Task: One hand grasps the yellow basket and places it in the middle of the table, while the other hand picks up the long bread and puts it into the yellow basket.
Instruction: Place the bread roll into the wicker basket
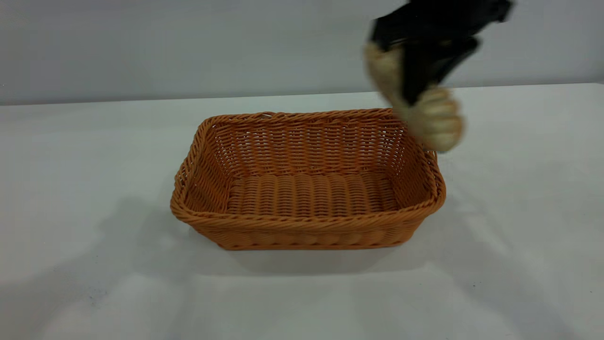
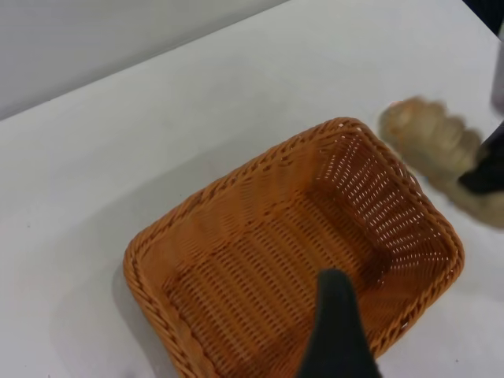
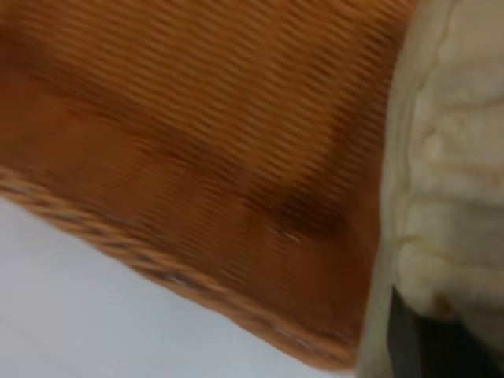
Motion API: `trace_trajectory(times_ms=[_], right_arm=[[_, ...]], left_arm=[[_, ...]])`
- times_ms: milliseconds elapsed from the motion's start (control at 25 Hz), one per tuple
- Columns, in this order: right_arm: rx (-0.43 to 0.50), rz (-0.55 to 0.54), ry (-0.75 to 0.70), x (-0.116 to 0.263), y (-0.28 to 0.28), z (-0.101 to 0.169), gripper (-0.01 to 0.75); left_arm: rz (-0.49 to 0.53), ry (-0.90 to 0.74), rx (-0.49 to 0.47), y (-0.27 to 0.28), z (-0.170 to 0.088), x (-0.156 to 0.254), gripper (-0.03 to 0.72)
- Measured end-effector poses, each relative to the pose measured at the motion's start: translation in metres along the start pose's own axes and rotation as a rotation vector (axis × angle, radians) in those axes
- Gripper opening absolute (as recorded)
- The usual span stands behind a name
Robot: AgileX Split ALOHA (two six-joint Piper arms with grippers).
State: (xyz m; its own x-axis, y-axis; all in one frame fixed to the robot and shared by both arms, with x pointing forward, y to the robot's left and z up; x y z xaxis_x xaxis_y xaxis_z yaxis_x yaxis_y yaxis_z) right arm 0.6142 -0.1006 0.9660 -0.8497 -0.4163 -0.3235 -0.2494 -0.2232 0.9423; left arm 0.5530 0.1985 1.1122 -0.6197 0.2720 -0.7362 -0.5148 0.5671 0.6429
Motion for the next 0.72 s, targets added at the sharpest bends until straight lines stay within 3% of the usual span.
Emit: trace_trajectory(times_ms=[280,480,600,720], right_arm=[[-0.068,-0.066,0.122,-0.006,-0.041,0.048,0.065],[-0.092,-0.070,0.135,-0.004,-0.068,0.056,0.076],[-0.089,-0.058,0.146,-0.002,-0.079,0.055,0.141],[-0.087,-0.061,0.150,-0.002,-0.083,0.055,0.277]], left_arm=[[0.025,0.000,0.020,0.000,-0.002,0.003,0.583],[0.030,0.000,0.025,0.000,-0.003,0.003,0.583],[0.036,0.000,0.029,0.000,-0.003,0.004,0.583],[0.044,0.000,0.036,0.000,-0.004,0.005,0.583]])
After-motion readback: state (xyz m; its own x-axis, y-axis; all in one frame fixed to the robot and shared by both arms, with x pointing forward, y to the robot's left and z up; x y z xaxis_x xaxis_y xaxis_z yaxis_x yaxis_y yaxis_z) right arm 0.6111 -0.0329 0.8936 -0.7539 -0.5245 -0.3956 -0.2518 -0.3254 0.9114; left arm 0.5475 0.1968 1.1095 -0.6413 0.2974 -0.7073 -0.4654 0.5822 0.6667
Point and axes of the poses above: a point on each arm's last joint axis where the gripper is mounted, y pointing back along that axis away from the gripper, z along the wrist's bending axis when the last joint is at zero, x = y × z, the point moved 2 cm from there along -y, pointing out along that axis toward the gripper, and after that the axes turned 3 degrees about -y, right-handed, at the moved point
